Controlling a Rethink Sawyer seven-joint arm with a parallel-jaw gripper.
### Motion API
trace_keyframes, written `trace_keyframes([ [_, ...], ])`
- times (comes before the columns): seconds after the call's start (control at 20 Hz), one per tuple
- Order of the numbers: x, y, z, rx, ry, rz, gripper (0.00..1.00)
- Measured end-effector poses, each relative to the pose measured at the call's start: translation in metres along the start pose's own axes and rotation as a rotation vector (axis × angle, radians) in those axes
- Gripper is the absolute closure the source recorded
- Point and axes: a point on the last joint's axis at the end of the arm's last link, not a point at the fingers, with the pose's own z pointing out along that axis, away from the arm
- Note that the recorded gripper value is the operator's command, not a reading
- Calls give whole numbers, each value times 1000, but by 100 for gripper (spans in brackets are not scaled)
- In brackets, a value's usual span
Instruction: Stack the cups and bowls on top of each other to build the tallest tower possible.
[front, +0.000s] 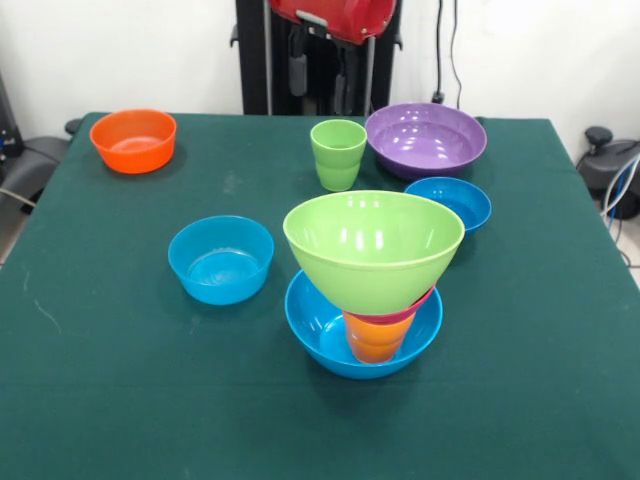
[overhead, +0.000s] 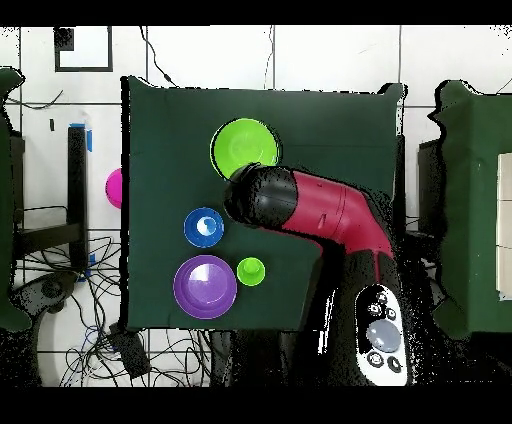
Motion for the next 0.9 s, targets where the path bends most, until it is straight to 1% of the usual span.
trace_keyframes([
  [0.25, 5, 6, 2, -11, 7, -11, 0],
  [0.5, 11, 12, 8, -33, -10, -22, 0],
  [0.65, 14, 11, 10, -36, -13, -23, 0],
  [0.9, 28, 3, 19, -24, 12, -22, 0],
])
